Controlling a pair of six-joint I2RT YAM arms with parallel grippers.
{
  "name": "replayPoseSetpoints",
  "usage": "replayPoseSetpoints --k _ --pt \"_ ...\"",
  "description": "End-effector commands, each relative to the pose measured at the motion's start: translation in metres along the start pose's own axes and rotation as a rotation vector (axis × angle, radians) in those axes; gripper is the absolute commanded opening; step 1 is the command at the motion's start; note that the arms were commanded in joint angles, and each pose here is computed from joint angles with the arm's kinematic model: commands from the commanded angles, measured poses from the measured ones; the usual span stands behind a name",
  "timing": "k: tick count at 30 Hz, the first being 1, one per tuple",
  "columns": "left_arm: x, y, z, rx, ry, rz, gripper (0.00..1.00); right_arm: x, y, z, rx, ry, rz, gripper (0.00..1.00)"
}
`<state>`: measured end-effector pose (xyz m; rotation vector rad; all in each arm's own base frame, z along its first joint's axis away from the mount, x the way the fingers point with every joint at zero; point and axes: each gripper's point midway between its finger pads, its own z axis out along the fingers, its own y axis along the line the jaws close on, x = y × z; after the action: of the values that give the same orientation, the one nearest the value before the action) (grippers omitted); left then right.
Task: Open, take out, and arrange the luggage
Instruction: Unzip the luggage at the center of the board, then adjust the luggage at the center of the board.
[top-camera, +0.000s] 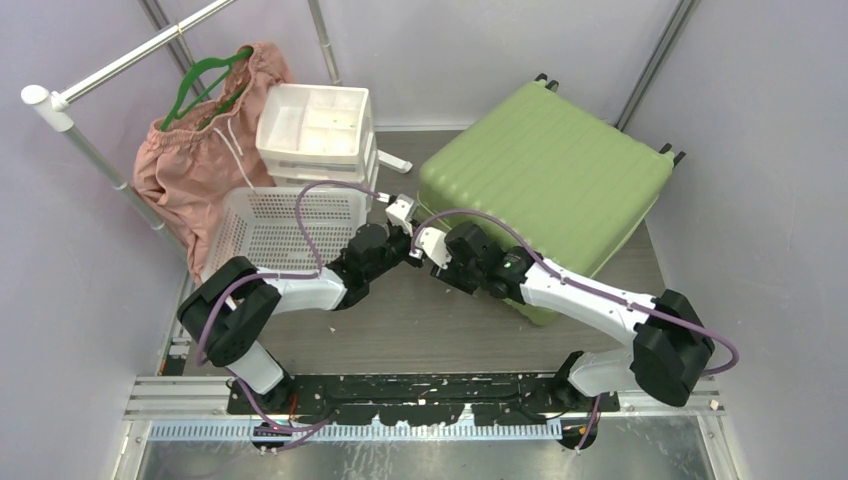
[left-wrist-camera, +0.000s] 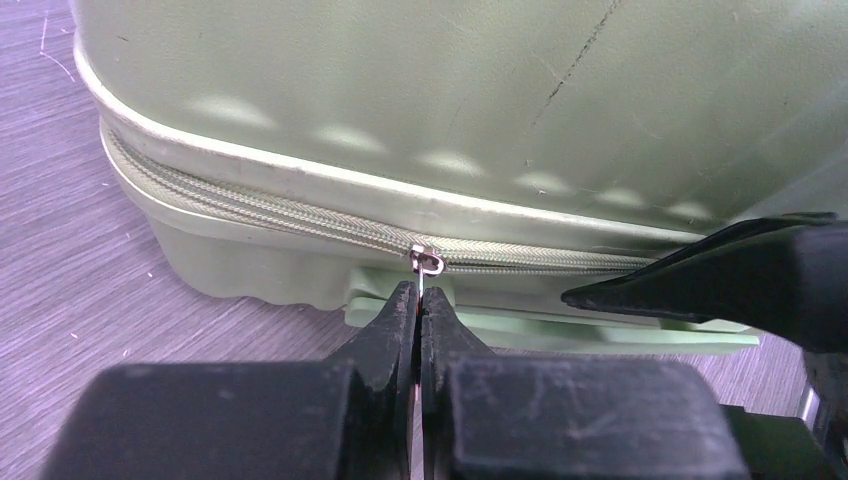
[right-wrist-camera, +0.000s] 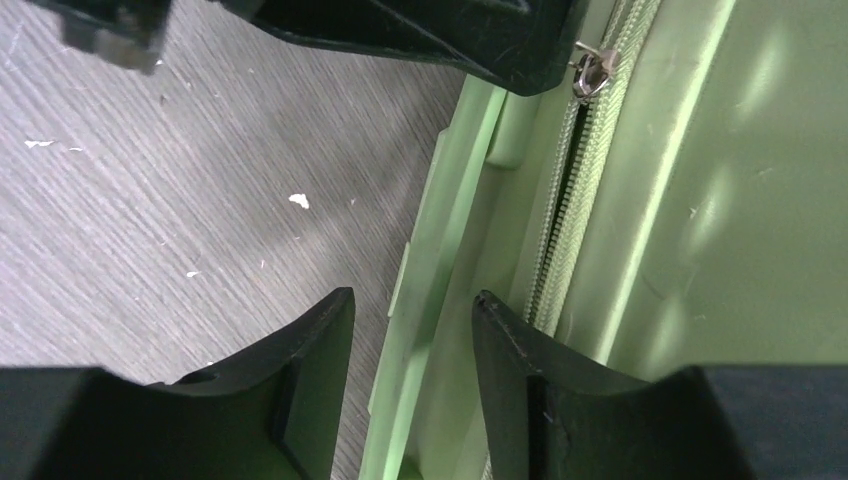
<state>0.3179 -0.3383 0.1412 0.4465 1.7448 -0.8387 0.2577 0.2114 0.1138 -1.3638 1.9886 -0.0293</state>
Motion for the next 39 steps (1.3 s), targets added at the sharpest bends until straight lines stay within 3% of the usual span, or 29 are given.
replayPoseSetpoints --k 1,11,17,21,29,39 --pt "-0.027 0.029 -0.008 -0.088 -0.108 0.022 0.0 0.019 -0.016 0.011 0.118 0.08 0.044 0.51" --pt "-0.025 0.037 -0.004 -0.045 -0.139 0.077 0.0 0.04 0.004 0.024 0.048 0.161 0.079 0.39" --pt "-0.018 0.041 -0.008 -0.028 -0.17 0.083 0.0 0.05 0.011 0.02 -0.009 0.193 0.087 0.18" --pt "-0.015 0.042 -0.011 -0.034 -0.162 0.088 0.0 0.061 0.023 0.007 -0.072 0.208 0.069 0.08" --pt "-0.018 0.047 -0.029 -0.09 -0.112 0.097 0.0 0.084 0.042 -0.028 -0.172 0.219 0.012 0.03" --pt "0.0 0.024 -0.051 -0.087 -0.018 -0.018 0.0 0.125 0.063 -0.091 -0.34 0.233 -0.196 0.01"
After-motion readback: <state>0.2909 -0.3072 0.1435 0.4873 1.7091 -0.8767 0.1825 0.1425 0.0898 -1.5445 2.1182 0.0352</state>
